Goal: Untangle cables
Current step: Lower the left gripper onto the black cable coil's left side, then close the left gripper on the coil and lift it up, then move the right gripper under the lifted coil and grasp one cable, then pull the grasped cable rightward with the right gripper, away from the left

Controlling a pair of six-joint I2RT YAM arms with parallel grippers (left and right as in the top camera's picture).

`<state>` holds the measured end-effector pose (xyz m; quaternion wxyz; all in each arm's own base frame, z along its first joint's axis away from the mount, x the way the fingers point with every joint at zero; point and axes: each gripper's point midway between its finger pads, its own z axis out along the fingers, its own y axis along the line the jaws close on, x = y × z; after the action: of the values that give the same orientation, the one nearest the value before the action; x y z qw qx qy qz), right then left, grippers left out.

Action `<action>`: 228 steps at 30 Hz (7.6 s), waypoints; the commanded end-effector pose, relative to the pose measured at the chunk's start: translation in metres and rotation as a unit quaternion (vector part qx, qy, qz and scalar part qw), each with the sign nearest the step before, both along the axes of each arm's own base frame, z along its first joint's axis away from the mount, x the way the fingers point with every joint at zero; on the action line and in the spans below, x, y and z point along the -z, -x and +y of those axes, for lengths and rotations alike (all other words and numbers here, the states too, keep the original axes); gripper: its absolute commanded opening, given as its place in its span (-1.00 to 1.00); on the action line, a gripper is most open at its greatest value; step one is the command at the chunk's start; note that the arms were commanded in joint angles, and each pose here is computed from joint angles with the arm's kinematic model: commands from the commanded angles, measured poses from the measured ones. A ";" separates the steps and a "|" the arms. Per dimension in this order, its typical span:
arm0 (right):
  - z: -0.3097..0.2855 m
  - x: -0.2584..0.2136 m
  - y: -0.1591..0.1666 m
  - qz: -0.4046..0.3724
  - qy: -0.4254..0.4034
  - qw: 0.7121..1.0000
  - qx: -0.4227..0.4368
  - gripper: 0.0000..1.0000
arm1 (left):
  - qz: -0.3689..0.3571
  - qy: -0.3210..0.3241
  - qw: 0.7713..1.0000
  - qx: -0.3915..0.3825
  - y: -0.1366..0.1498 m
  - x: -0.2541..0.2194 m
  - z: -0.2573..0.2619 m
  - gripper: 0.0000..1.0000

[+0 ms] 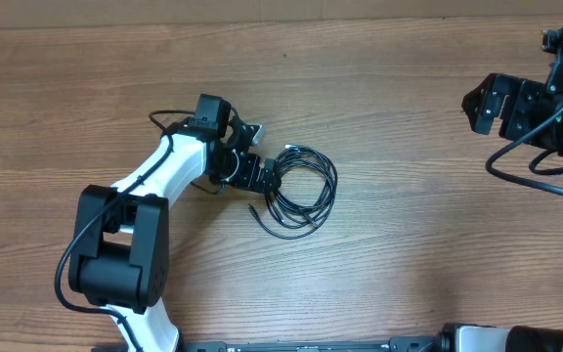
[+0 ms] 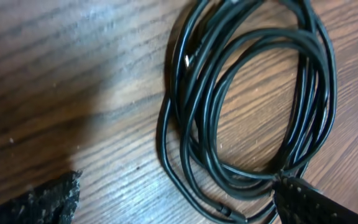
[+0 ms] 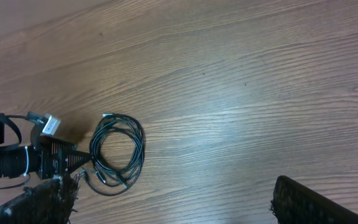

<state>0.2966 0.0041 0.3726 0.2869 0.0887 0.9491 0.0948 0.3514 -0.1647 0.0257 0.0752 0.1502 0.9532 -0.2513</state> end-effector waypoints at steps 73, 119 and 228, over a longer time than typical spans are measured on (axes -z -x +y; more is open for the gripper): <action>0.004 0.014 -0.014 0.025 -0.014 1.000 -0.008 1.00 | -0.041 -0.061 0.996 0.054 -0.003 -0.003 -0.019 0.85; 0.011 0.017 -0.014 0.031 -0.032 0.999 -0.019 1.00 | -0.077 0.005 0.996 0.039 -0.061 -0.112 -0.067 -0.78; 0.225 0.148 -0.067 0.007 -0.011 0.989 -0.150 -0.93 | -0.324 -0.029 0.943 -0.072 -0.056 -0.379 -0.012 -0.91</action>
<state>0.3607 0.2412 0.2073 0.2310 -0.0588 0.9560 0.1713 0.4066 -0.1998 0.3899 0.3594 0.1868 0.8897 -0.2107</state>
